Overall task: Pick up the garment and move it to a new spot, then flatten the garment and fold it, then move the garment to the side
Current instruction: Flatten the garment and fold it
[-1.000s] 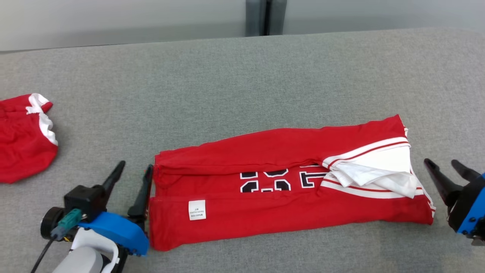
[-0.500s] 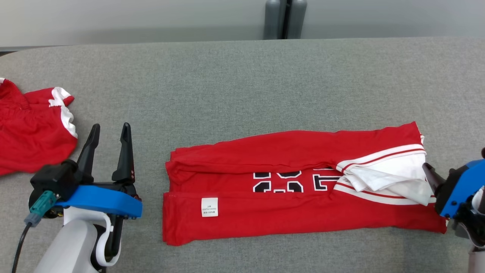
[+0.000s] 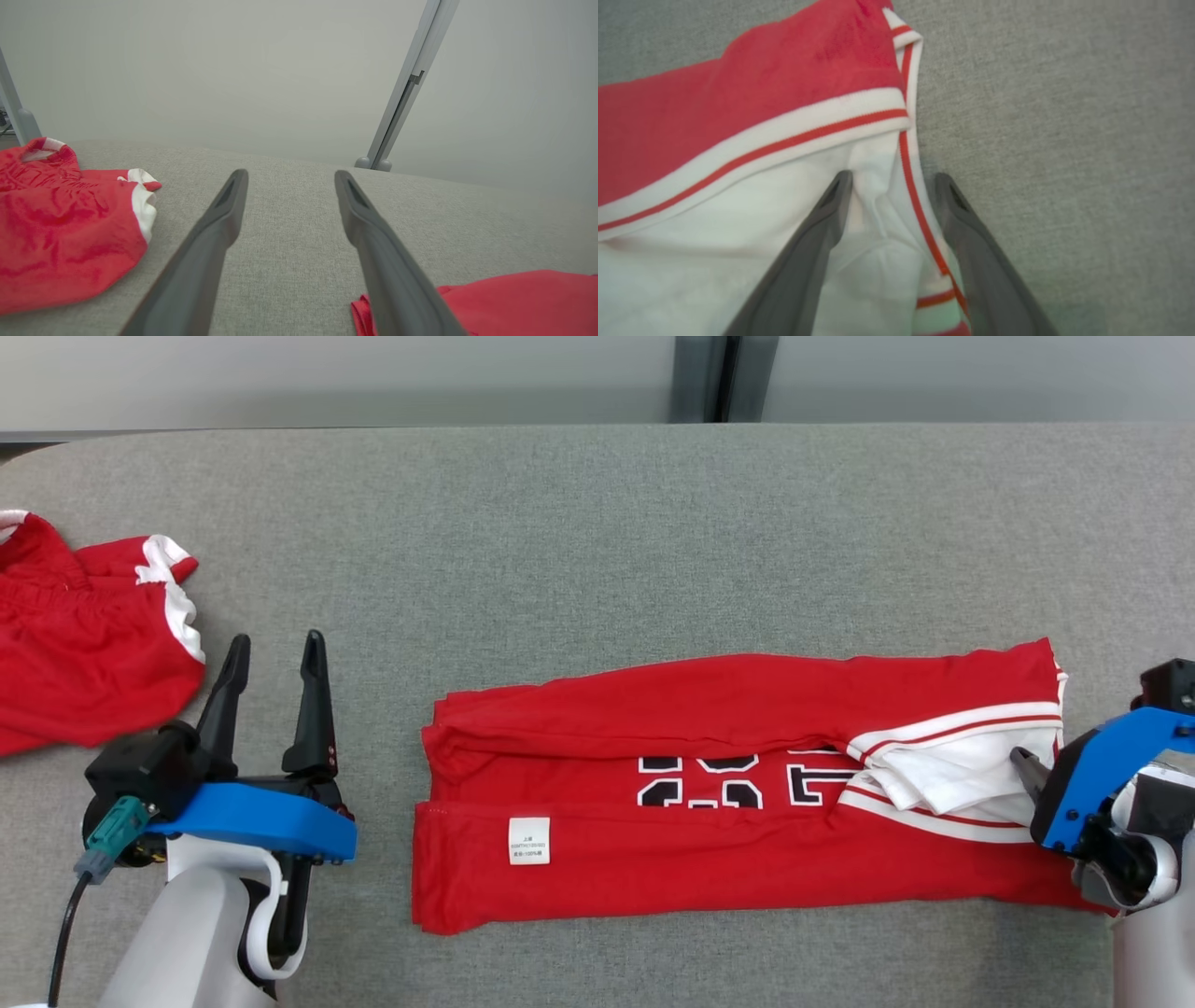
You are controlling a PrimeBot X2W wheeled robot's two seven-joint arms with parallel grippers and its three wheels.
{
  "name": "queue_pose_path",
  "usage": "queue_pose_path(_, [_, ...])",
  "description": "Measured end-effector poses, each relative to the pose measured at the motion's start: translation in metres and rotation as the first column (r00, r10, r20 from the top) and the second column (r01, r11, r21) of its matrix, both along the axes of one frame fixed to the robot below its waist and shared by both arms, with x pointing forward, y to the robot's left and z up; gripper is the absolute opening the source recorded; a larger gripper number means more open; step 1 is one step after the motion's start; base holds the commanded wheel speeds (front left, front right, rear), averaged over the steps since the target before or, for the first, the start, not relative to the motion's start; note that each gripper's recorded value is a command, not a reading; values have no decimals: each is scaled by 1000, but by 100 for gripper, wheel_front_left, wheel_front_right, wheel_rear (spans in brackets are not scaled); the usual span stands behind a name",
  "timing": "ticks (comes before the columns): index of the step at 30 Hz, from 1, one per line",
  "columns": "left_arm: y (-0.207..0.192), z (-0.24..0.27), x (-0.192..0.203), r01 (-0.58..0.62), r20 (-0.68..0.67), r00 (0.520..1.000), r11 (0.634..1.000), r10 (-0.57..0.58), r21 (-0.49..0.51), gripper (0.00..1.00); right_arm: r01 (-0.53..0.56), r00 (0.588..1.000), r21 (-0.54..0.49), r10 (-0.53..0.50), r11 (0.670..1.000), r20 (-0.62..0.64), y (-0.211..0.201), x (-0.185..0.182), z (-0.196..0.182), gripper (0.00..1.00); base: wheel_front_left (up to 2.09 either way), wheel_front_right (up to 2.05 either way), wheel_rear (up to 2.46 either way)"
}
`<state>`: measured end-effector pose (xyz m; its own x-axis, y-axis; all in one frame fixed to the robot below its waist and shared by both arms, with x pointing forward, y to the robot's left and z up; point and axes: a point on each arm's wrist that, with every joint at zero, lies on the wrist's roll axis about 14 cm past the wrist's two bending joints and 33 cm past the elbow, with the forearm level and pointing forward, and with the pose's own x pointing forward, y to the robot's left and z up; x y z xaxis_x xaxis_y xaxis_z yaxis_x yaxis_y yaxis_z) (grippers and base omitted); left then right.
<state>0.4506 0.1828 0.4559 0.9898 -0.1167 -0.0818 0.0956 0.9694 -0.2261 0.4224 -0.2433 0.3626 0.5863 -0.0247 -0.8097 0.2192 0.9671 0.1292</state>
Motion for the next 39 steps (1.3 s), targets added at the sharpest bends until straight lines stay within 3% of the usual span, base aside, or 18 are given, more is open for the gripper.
queue_pose_path(5, [5,-5,-6,-13,-16,1000,1000,13,2,100,-42,999,0,42,999,32,6,4,9,0,0,0,0])
queue_pose_path(9, [6,-4,-7,-13,-16,1000,1000,13,6,100,-42,995,-76,49,996,83,-23,5,30,0,0,0,0])
queue_pose_path(19, [0,1,-12,4,-4,1000,1000,-4,7,100,93,981,-271,-42,958,189,-112,-21,97,0,0,0,0])
queue_pose_path(23, [-1,9,-11,9,20,1000,1000,-10,26,100,117,974,-289,-53,950,220,-120,-26,112,0,0,0,0])
queue_pose_path(27, [2,15,-14,1,36,999,999,-3,42,100,67,972,-284,1,957,234,-98,-25,115,0,0,0,0])
queue_pose_path(32, [6,21,-19,-13,52,999,999,11,45,100,-88,956,-257,154,962,249,-35,-13,113,0,0,0,0])
queue_pose_path(36, [10,19,-24,-20,45,999,999,18,49,100,-250,913,-229,308,941,269,32,-2,112,0,0,0,0])
queue_pose_path(39, [13,19,-24,-24,43,999,998,21,54,100,-372,864,-207,419,905,279,85,3,110,0,0,0,0])
